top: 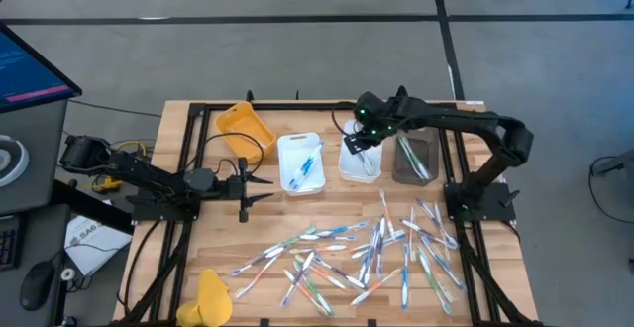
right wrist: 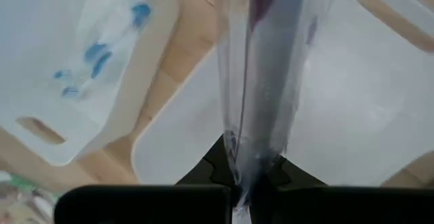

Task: Pick & Place Toothbrushes
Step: Put the purple toothbrush into the right white bin

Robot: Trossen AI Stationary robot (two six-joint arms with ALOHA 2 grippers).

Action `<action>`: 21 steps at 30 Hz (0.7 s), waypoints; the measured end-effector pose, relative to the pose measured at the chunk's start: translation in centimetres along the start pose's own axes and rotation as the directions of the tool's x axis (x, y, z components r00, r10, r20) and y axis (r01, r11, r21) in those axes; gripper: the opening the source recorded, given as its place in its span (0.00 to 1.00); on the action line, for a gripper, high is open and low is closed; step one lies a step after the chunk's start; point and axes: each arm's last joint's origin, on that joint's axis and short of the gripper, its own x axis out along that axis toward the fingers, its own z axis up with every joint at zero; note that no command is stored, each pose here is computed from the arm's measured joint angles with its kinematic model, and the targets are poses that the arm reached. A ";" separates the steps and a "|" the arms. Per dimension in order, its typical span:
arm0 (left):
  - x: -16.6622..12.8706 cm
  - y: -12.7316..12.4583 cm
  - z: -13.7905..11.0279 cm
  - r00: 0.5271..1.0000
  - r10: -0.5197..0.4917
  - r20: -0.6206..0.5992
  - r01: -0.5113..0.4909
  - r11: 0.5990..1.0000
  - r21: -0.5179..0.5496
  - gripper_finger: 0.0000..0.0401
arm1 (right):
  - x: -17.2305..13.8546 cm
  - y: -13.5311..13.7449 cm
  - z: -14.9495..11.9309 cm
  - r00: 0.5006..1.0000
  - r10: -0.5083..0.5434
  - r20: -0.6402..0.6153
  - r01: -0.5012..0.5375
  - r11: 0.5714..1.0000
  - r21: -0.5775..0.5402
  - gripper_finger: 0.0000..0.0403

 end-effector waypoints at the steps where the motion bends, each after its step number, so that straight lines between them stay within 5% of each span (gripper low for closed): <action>1: 0.0 0.0 0.0 1.000 0.000 -0.001 0.000 1.000 0.001 0.34 | 0.3 0.1 0.0 1.000 -0.002 -0.011 0.002 1.000 0.007 0.02; 9: 0.0 0.0 0.0 1.000 -0.001 -0.001 0.001 1.000 0.001 0.34 | 3.0 0.4 -0.4 0.993 -0.006 -0.120 0.006 1.000 0.001 0.03; 21: 0.0 0.0 0.0 1.000 -0.005 0.000 0.005 1.000 -0.004 0.34 | 2.9 -0.1 -0.9 0.983 -0.060 -0.173 0.062 0.998 0.006 0.08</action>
